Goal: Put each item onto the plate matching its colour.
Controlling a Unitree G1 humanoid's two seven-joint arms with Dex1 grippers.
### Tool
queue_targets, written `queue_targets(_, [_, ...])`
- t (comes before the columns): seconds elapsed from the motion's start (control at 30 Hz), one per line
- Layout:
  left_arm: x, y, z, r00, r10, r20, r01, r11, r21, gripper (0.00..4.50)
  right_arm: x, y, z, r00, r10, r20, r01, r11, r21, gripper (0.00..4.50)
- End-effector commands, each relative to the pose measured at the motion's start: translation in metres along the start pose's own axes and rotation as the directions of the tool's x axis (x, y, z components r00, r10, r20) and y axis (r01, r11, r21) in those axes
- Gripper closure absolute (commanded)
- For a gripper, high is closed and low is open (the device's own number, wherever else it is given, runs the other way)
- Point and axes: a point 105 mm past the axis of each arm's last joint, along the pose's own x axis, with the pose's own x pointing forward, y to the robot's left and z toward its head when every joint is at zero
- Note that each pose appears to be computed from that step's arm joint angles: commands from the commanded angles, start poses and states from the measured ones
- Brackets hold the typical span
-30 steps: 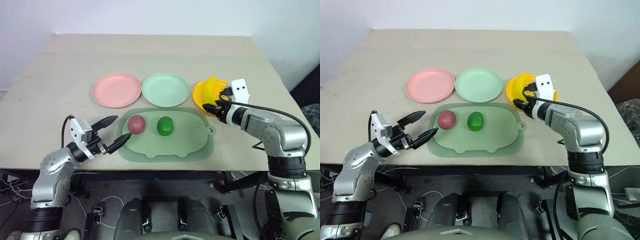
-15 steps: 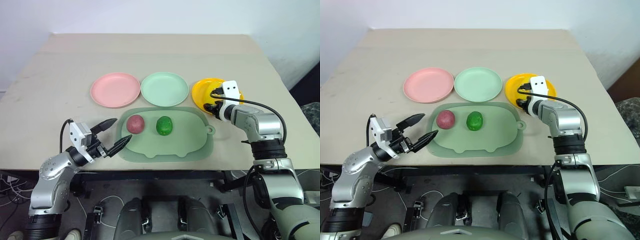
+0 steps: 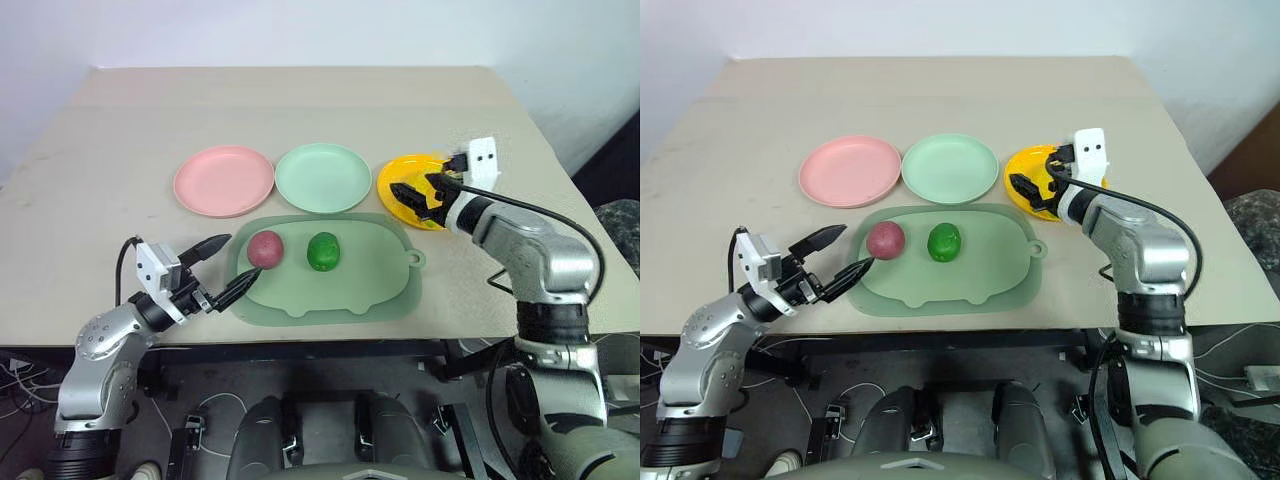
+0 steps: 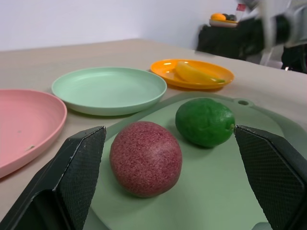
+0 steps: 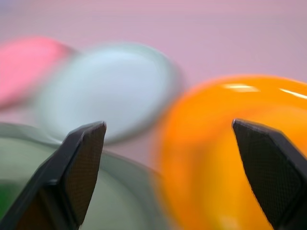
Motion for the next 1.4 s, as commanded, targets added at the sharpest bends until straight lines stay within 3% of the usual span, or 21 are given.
queue_targets(0.03, [0.0, -0.001, 0.011, 1.0, -0.011, 0.025, 0.01, 0.999, 0.033, 0.0, -0.01, 0.03, 0.0, 0.99, 0.138, 0.01, -0.138, 0.99, 0.028, 0.05])
queue_targets(0.2, [-0.001, 0.003, 0.012, 1.0, 0.001, 0.028, -0.002, 0.999, 0.039, 0.0, -0.013, 0.063, -0.009, 0.968, 0.25, 0.005, -0.249, 0.962, 0.113, 0.05])
queue_targets(0.57, [0.003, 0.002, 0.011, 1.0, -0.013, 0.027, 0.012, 0.999, 0.033, 0.0, 0.015, 0.098, -0.051, 0.946, 0.296, -0.134, -0.248, 0.925, 0.289, 0.05])
queue_targets(0.73, [0.006, 0.0, 0.011, 0.999, -0.023, 0.025, 0.023, 0.999, 0.028, 0.0, 0.031, 0.111, -0.057, 0.933, 0.33, -0.145, -0.255, 0.89, 0.378, 0.05])
queue_targets(0.93, [0.008, 0.001, 0.012, 0.999, -0.027, 0.026, 0.027, 0.999, 0.031, 0.0, 0.04, 0.109, -0.064, 0.937, 0.294, -0.187, -0.213, 0.909, 0.358, 0.05])
queue_targets(1.17, [0.006, 0.004, 0.011, 0.999, -0.022, 0.028, 0.021, 0.999, 0.03, 0.0, 0.036, 0.119, -0.078, 0.909, 0.332, -0.254, -0.267, 0.929, 0.257, 0.05])
queue_targets(1.4, [0.003, 0.003, 0.01, 1.0, -0.022, 0.019, 0.022, 0.999, 0.029, 0.0, 0.039, 0.123, -0.073, 0.907, 0.36, -0.218, -0.308, 0.921, 0.24, 0.05])
